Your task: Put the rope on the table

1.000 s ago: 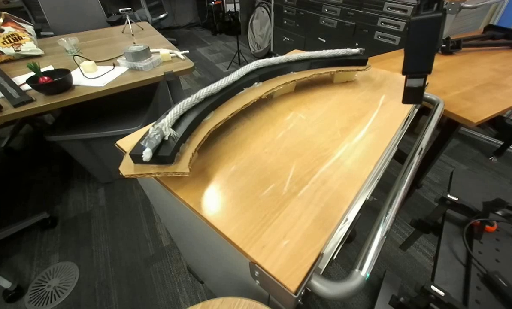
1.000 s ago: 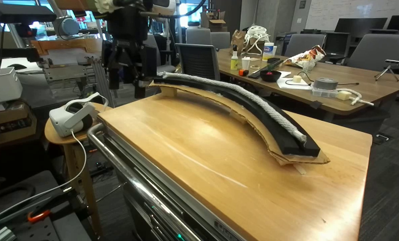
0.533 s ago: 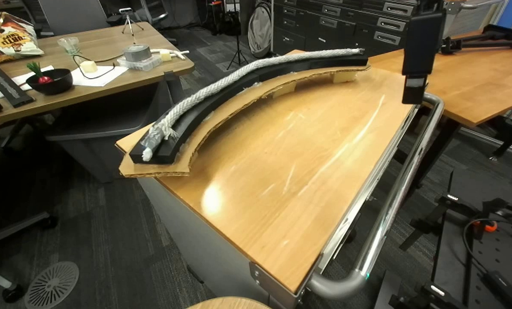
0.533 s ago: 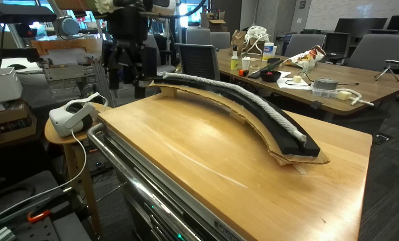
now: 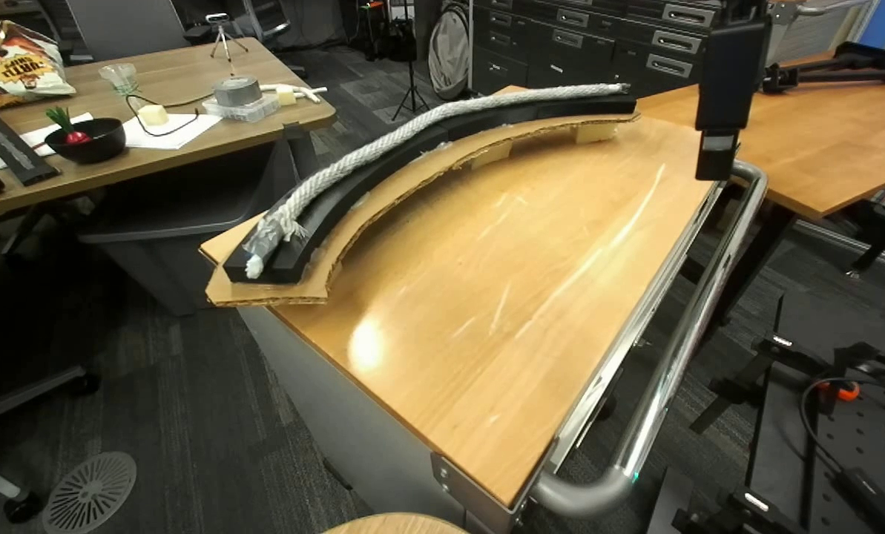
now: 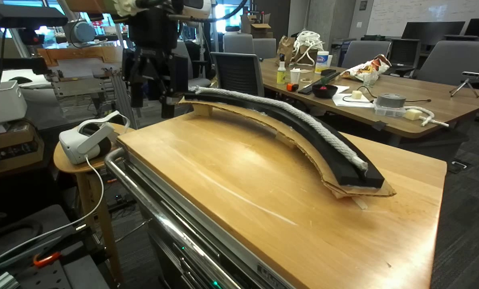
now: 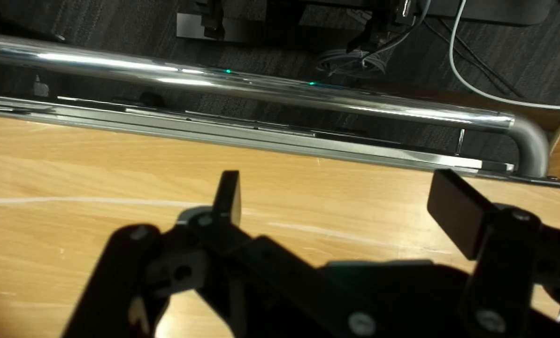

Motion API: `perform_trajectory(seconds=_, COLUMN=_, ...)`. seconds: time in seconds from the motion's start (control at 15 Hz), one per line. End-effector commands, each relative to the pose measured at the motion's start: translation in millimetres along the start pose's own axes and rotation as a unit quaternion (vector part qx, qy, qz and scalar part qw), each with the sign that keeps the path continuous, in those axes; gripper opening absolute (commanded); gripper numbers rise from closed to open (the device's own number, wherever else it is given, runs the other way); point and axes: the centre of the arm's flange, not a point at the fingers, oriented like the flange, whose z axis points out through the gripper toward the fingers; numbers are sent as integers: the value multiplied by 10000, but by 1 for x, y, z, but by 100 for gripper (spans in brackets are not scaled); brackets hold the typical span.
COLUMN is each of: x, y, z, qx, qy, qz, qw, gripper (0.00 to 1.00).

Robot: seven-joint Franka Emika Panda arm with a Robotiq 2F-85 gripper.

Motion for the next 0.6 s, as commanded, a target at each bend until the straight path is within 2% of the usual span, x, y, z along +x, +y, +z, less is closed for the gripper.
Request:
perform_trajectory(seconds=0.0, x=5, y=-5, z=-13, qx=119, qy=610, qz=513, qw=9968, gripper=100)
perform_trajectory(seconds=0.27, x=37, y=-14, z=-66, qx=211, qy=1355, qz=1114, qw=9843, gripper=100)
perform_trajectory(seconds=0.53, x=91, y=-18, z=-143, qx=-387, qy=2186, qz=1550, qw=9627, gripper=100)
